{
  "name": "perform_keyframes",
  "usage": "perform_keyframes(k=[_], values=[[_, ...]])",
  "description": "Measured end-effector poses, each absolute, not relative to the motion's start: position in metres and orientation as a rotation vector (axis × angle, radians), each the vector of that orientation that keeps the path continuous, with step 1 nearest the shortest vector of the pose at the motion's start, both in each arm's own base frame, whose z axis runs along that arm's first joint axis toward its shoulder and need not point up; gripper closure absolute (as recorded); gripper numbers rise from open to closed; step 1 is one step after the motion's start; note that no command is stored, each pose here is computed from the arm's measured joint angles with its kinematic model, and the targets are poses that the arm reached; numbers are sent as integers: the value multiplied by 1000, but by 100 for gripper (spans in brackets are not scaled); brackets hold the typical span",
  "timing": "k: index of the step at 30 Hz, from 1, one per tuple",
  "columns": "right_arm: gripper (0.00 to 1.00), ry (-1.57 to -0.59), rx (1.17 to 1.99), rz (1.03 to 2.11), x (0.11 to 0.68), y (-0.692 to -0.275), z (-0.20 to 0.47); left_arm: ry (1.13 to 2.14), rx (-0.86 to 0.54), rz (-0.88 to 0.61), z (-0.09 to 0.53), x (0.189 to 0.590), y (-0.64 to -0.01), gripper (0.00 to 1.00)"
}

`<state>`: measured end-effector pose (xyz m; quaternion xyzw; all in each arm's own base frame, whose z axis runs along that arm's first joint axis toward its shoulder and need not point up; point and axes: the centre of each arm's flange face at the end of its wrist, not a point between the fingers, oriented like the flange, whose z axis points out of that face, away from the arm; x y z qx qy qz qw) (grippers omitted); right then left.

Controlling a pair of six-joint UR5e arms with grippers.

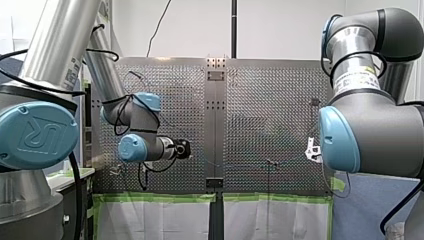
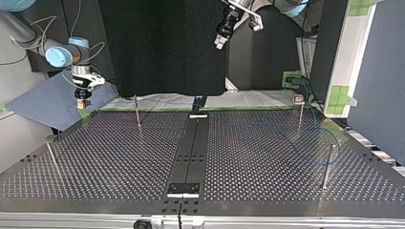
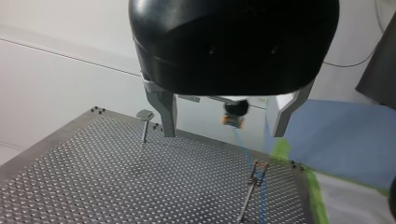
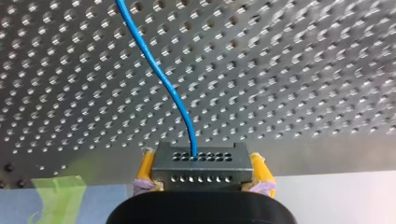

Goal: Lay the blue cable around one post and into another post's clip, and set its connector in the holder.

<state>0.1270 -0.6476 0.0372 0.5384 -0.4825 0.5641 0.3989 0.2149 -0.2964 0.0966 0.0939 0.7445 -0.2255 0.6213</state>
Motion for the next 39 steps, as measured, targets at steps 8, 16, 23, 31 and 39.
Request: perform_keyframes(k=[8, 16, 23, 31, 39], values=[[100, -1216, 1367, 1431, 138, -646, 77, 1751, 223, -505, 87, 197, -284, 5], [100, -1206, 1382, 1442, 155, -639, 116, 1754, 225, -505, 86, 196, -283, 5], [100, -1190, 1408, 1468, 176, -629, 148, 1756, 225, -505, 86, 196, -283, 5], [100, -1172, 1431, 1486, 193, -617, 182, 1754, 223, -507, 86, 196, -283, 5], [100, -1156, 1423, 1515, 204, -605, 224, 1763, 228, -501, 85, 195, -283, 5]])
